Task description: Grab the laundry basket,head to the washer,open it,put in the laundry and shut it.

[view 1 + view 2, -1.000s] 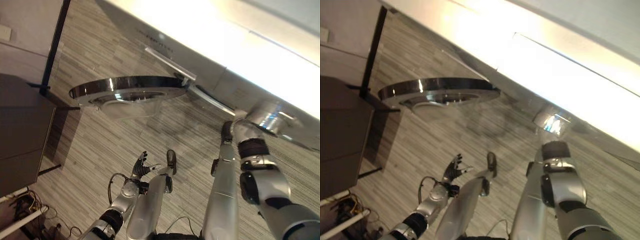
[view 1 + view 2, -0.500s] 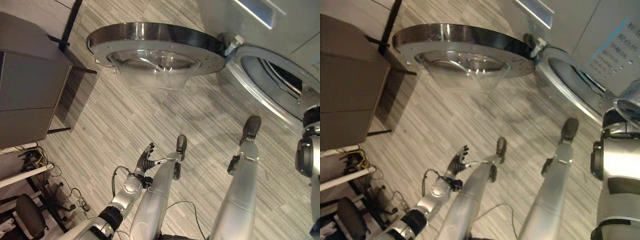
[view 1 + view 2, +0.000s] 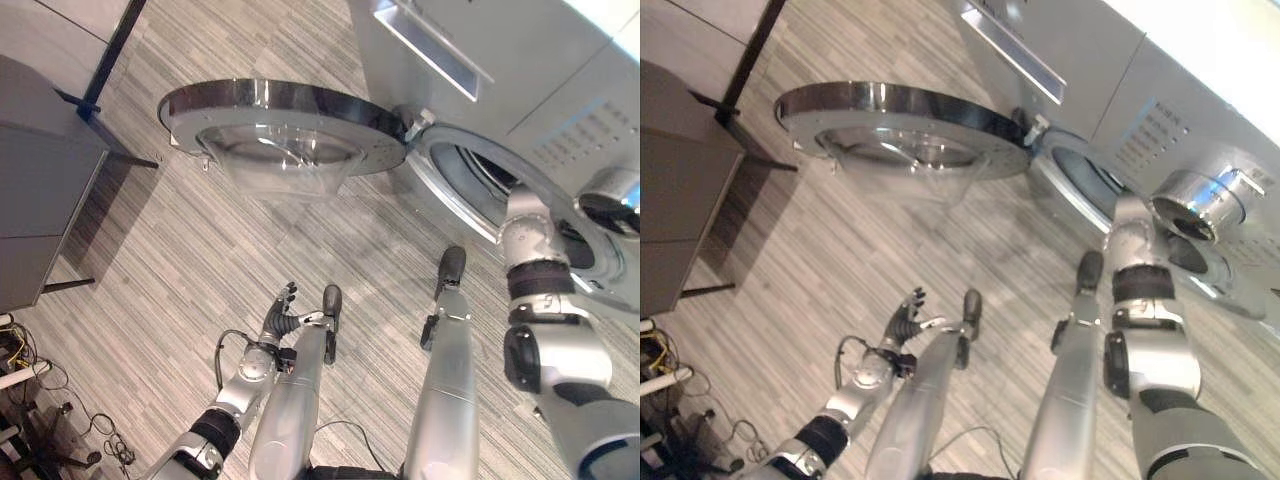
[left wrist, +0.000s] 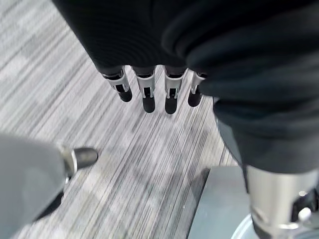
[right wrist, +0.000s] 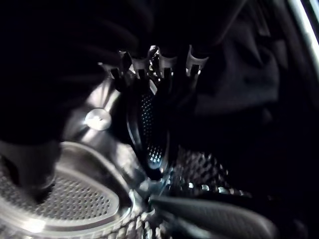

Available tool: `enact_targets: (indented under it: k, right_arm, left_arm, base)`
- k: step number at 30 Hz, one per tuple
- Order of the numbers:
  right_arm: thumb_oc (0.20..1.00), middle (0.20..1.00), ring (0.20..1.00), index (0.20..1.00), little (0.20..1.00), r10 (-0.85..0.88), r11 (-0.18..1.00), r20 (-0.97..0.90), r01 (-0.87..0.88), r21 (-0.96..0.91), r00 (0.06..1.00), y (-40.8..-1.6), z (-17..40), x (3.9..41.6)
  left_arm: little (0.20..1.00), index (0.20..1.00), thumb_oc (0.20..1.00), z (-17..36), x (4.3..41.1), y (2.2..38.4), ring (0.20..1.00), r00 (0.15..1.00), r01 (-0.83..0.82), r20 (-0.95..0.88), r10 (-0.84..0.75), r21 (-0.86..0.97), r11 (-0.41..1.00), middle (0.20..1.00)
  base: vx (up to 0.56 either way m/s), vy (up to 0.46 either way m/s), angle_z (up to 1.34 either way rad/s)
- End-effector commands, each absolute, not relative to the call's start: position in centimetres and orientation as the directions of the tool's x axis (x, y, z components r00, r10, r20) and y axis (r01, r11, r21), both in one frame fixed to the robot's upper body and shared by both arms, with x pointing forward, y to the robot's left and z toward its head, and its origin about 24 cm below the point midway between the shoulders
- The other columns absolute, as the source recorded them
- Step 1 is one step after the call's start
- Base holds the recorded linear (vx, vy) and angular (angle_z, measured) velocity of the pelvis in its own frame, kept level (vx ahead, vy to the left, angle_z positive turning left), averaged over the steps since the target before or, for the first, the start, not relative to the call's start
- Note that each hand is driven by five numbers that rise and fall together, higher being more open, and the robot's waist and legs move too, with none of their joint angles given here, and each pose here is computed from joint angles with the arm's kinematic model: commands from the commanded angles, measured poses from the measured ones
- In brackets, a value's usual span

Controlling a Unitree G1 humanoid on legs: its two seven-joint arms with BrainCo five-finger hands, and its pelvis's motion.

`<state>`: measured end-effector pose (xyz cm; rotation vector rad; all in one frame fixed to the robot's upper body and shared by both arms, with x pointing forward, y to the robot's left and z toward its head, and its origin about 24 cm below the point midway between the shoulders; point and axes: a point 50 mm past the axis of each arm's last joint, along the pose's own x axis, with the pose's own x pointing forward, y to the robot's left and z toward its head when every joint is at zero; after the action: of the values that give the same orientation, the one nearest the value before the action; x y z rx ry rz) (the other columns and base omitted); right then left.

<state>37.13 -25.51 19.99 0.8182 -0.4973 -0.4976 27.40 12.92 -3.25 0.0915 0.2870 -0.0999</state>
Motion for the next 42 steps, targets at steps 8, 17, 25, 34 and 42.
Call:
enact_targets:
  k: [8, 17, 25, 34, 42]
  right_arm:
    - [1.000, 1.000, 1.000, 1.000, 1.000, -0.209, 0.843, 0.032, 0.164, 0.513, 0.977, -18.3, 5.3, 31.1]
    - [1.000, 1.000, 1.000, 1.000, 1.000, -0.083, 0.943, -0.378, 0.196, 0.271, 0.922, -19.1, -4.8, 22.6]
    - [1.000, 1.000, 1.000, 1.000, 1.000, -0.435, 0.858, -0.317, 0.495, 0.139, 0.843, -27.5, -3.2, 18.8]
    - [1.000, 1.000, 1.000, 1.000, 1.000, -0.572, 0.738, 0.547, 0.675, 0.018, 0.611, -33.9, 16.6, 20.4]
    - [1.000, 1.000, 1.000, 1.000, 1.000, -0.237, 0.692, 0.875, 0.706, -0.152, 0.421, -32.1, 28.5, 20.9]
  left_arm:
    - [1.000, 1.000, 1.000, -7.5, 22.6, 16.0, 1.000, 0.892, 0.049, -0.452, 0.011, 0.121, 0.991, 1.000]
    - [1.000, 1.000, 1.000, -9.6, 20.0, 19.4, 1.000, 0.823, -0.040, -0.552, 0.136, 0.182, 0.983, 1.000]
    - [1.000, 1.000, 1.000, -11.6, 17.4, 21.2, 1.000, 0.725, -0.116, -0.648, 0.234, 0.220, 0.969, 1.000]
    - [1.000, 1.000, 1.000, -13.2, 16.3, 19.9, 1.000, 0.663, -0.048, -0.726, 0.184, 0.204, 0.978, 1.000]
    - [1.000, 1.000, 1.000, -14.2, 15.0, 19.4, 1.000, 0.610, 0.036, -0.779, 0.144, 0.209, 0.977, 1.000]
  base:
    - [0.02, 0.079, -0.09]
    - [0.09, 0.075, -0.18]
    - [0.13, 0.041, -0.31]
    - [0.13, -0.031, -0.18]
    - [0.06, -0.072, 0.01]
